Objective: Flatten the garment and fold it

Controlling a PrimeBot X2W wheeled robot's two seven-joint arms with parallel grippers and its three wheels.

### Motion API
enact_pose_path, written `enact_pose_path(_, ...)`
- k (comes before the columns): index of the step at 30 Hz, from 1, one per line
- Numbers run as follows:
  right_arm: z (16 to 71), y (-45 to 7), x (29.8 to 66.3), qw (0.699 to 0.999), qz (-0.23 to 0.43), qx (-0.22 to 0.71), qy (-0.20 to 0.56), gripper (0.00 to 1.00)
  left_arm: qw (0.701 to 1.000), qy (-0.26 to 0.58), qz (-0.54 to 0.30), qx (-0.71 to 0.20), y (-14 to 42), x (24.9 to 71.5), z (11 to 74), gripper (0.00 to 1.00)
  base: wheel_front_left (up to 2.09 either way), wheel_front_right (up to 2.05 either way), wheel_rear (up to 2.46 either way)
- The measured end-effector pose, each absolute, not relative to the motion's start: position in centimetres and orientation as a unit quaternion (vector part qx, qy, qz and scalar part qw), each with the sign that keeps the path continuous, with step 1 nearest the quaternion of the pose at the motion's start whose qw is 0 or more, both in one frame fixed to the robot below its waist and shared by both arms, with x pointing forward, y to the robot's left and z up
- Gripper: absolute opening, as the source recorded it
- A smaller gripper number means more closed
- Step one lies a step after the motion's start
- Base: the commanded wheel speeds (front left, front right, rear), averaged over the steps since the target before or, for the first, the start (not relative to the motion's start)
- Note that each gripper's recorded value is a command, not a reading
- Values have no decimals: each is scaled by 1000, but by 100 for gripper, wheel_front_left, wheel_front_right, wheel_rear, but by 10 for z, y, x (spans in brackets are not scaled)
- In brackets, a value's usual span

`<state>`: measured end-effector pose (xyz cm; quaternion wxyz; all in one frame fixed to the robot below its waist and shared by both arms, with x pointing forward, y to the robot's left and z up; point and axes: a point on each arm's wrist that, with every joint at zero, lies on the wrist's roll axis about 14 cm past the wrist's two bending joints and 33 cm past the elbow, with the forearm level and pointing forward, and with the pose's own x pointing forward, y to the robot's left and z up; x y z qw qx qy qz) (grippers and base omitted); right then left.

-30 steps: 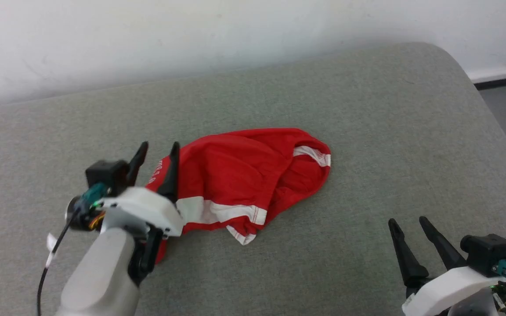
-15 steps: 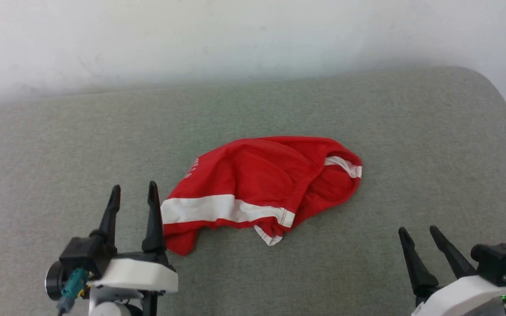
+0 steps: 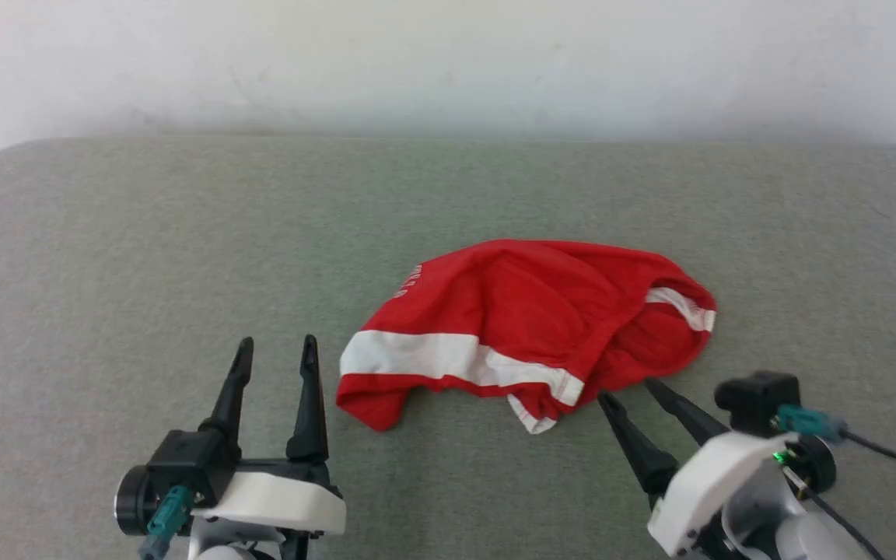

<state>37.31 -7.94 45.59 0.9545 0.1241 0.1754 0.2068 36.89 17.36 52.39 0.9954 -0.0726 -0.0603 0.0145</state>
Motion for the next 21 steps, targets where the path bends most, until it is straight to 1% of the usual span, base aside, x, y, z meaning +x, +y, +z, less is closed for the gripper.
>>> enact_pose_path(4,446,-56,383,940,245,128,202,100,995,-54,28,-77,181,363,520,100,0,0,0)
enact_pose_path(10,425,-34,386,916,277,140,255,100,995,-49,44,-78,190,358,515,100,0,0,0)
enact_pose_path(11,423,-31,386,913,282,139,259,57,995,-48,45,-76,190,357,515,100,0,0,0)
enact_pose_path(12,423,-30,387,912,287,136,261,41,995,-48,45,-75,191,357,514,100,0,0,0)
enact_pose_path(13,424,-29,388,913,289,134,257,0,995,-48,44,-75,190,357,514,100,0,0,0)
enact_pose_path(18,437,-39,393,920,294,119,229,0,995,-50,44,-71,192,357,515,100,0,0,0)
enact_pose_path(21,454,-51,397,929,293,105,201,0,995,-51,36,-71,188,359,516,100,0,0,0)
